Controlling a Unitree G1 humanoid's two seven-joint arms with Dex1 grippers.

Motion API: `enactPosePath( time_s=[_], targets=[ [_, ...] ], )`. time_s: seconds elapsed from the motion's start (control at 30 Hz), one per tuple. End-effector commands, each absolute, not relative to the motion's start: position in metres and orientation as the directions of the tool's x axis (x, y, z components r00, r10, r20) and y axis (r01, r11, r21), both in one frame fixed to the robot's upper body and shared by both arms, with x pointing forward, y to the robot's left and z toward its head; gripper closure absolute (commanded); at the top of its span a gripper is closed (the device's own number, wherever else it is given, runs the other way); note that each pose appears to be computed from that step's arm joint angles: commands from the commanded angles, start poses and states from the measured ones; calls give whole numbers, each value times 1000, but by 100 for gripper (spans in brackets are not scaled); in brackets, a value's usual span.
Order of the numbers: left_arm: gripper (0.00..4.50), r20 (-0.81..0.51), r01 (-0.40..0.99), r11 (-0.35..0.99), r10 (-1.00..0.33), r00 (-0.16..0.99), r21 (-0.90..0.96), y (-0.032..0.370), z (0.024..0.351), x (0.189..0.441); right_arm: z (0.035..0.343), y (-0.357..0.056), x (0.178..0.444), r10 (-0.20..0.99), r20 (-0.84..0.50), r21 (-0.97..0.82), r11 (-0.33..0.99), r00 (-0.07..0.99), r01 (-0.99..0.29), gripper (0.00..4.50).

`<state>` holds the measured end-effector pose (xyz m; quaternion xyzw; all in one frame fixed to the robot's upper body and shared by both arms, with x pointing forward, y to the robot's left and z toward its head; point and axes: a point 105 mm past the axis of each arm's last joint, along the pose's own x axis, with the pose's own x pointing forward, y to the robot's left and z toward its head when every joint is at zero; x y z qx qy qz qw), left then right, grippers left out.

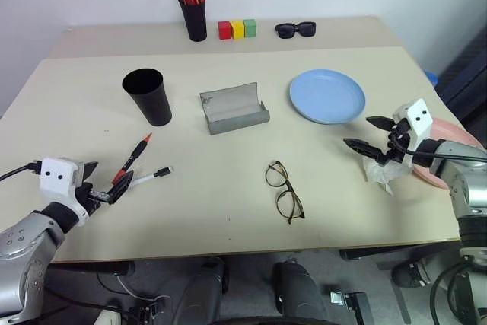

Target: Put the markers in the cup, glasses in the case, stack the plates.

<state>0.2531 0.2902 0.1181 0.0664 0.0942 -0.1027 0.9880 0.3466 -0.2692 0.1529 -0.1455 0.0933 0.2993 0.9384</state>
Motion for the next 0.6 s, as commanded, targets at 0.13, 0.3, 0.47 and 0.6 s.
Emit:
enactPosePath(
  time_s=[0.13,0.3,0.47,0.6],
  targets=[
    [3,-151,213,968,-193,970,133,280,132,254,163,-262,350,546,-231,-255,765,805,-592,0],
    [3,-149,217,968,-197,969,129,276,132,255,164,-257,351,553,-230,-261,758,801,-598,0],
    [3,-158,288,947,-266,951,141,252,133,263,164,-250,349,564,-242,-275,740,789,-614,0],
    [3,-177,391,906,-363,915,161,223,133,269,170,-240,349,580,-227,-288,727,782,-623,0]
  ],
)
